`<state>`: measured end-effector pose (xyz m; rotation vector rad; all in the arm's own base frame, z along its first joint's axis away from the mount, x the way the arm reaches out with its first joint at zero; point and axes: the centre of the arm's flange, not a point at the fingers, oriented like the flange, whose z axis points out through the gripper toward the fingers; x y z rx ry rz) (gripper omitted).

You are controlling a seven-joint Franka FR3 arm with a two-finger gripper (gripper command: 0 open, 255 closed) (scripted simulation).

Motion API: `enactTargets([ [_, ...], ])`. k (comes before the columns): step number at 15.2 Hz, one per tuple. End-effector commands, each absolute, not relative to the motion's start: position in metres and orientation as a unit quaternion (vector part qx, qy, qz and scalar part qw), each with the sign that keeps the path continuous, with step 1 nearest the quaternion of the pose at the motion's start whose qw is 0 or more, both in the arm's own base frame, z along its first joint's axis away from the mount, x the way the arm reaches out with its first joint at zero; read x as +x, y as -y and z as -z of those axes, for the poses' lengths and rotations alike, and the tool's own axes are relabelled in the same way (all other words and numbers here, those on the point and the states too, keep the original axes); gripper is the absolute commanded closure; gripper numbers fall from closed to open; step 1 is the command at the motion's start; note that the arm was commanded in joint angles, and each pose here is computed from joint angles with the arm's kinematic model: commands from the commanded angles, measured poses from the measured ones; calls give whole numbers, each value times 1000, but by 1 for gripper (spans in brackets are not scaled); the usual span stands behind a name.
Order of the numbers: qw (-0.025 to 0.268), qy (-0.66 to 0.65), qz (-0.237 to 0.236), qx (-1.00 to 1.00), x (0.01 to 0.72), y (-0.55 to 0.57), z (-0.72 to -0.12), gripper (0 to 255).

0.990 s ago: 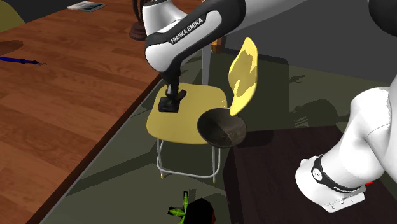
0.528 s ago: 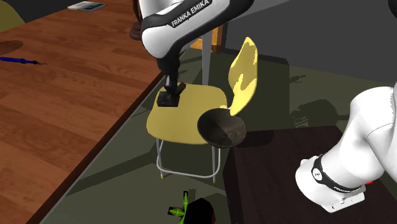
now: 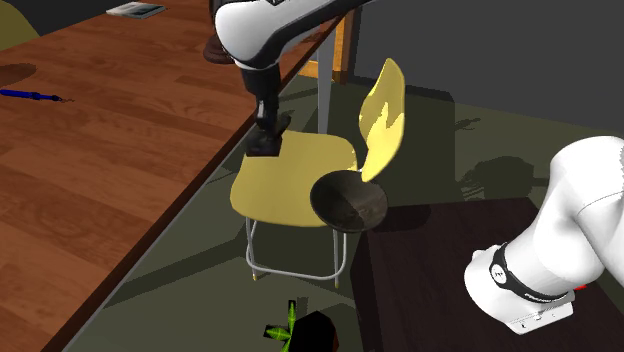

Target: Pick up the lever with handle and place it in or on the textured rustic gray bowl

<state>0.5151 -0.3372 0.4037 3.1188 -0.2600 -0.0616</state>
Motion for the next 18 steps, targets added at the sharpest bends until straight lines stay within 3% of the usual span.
enactTargets([
  [1,6,83,20,996,516,338,-414,255],
  [5,6,83,20,996,516,338,-433,255],
  [18,6,83,20,996,378,236,-446,255],
])
